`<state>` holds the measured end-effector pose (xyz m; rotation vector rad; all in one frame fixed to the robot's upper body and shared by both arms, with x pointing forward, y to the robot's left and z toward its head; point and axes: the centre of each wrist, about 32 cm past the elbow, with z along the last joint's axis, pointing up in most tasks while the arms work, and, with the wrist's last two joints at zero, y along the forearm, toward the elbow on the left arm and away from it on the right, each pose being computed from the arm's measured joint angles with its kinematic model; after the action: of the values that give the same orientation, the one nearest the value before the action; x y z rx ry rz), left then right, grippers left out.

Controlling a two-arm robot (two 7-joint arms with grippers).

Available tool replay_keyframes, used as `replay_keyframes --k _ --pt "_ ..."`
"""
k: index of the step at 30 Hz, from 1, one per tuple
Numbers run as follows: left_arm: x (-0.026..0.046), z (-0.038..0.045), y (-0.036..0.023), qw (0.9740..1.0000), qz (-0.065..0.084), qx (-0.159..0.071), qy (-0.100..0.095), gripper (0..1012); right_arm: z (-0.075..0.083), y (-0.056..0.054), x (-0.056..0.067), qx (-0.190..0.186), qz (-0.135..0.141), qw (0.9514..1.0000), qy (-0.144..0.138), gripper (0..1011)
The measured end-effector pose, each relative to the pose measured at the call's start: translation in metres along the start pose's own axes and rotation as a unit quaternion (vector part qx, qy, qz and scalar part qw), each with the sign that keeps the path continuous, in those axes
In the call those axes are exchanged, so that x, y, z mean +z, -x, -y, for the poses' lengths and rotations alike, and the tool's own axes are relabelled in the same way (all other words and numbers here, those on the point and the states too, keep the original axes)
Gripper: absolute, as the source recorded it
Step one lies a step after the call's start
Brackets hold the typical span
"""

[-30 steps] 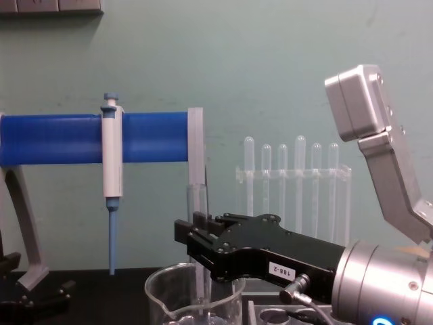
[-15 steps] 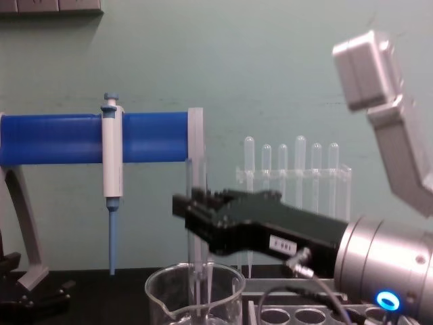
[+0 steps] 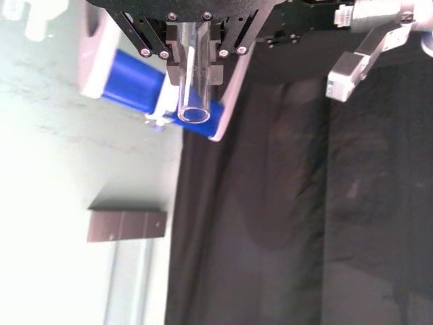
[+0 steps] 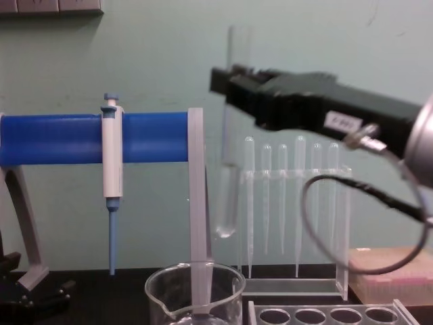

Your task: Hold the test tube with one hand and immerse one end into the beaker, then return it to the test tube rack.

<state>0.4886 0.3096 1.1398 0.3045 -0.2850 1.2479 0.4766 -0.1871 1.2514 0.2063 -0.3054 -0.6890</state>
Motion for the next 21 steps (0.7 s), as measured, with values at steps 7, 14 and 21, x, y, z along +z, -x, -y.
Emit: replay_keyframes --k 7,14,21 --pt "0.0 0.0 0.0 1.0 0.0 0.0 0.0 1000 0.029 -0.005 0.0 -0.038 0.005 0.999 0.021 228" --pt "0.0 0.0 0.0 1.0 0.0 0.0 0.0 1000 0.056 -0.006 -0.02 -0.07 -0.002 0.9965 0.047 228" --pt "0.0 0.0 0.0 1.0 0.0 0.0 0.0 1000 0.063 -0.005 -0.04 -0.078 -0.004 0.9949 0.064 228"
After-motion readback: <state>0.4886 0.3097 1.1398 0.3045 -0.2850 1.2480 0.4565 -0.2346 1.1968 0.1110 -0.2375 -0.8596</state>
